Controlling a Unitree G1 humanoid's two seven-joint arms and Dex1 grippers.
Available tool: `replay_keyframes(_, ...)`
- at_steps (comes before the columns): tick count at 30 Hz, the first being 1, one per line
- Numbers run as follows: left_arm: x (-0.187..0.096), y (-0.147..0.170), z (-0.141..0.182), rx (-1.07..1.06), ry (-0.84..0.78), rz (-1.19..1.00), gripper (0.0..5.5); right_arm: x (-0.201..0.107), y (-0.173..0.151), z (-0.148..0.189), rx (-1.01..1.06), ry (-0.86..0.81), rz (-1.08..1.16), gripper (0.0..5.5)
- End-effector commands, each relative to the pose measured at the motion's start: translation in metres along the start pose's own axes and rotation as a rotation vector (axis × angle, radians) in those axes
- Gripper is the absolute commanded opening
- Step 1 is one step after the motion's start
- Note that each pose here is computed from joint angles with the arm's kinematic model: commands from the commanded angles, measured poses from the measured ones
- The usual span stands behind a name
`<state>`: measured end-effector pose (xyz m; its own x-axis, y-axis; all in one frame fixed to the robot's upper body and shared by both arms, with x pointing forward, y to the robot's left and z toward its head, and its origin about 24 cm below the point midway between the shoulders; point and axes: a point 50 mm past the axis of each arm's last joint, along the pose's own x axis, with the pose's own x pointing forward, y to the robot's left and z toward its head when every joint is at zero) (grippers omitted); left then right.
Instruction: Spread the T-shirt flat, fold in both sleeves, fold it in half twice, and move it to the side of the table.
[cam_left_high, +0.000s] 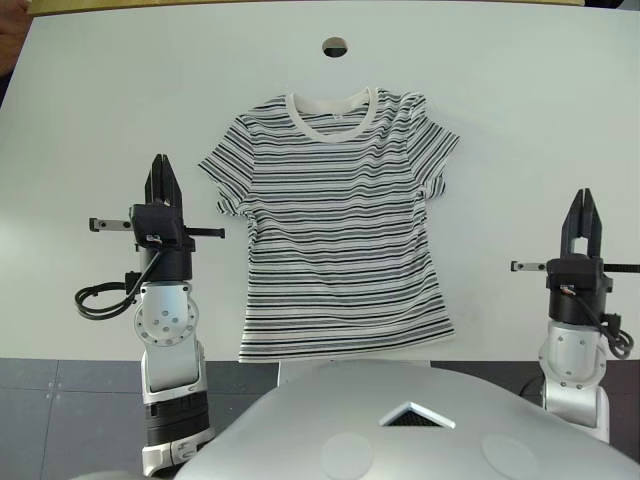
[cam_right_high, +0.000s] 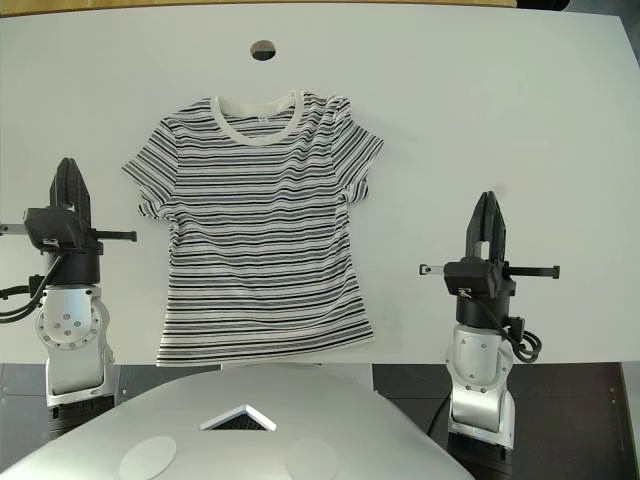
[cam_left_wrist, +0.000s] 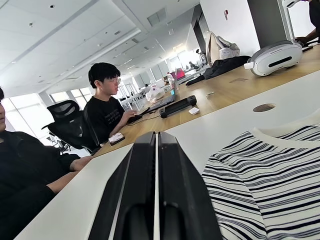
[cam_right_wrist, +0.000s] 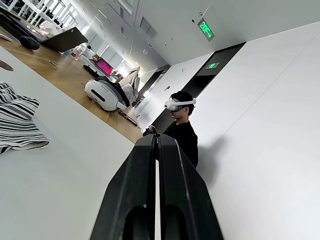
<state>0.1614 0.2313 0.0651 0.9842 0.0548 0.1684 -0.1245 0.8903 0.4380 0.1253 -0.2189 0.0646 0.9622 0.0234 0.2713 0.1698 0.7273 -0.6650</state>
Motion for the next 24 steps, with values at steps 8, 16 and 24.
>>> replay_keyframes(8,0.0015,0.0017,0.0009,-0.004,0.006,-0.012,0.11,0.0008,-0.001,0.0023,-0.014,-0.004,0.001,0.1)
replay_keyframes(16,0.0018,0.0033,0.0014,-0.005,0.006,-0.011,0.11,0.0009,-0.0008,0.0036,-0.016,-0.005,0.002,0.1)
replay_keyframes(24,0.002,0.0053,0.0005,-0.007,0.011,-0.005,0.11,0.0023,0.0006,0.0047,-0.009,-0.007,0.002,0.1)
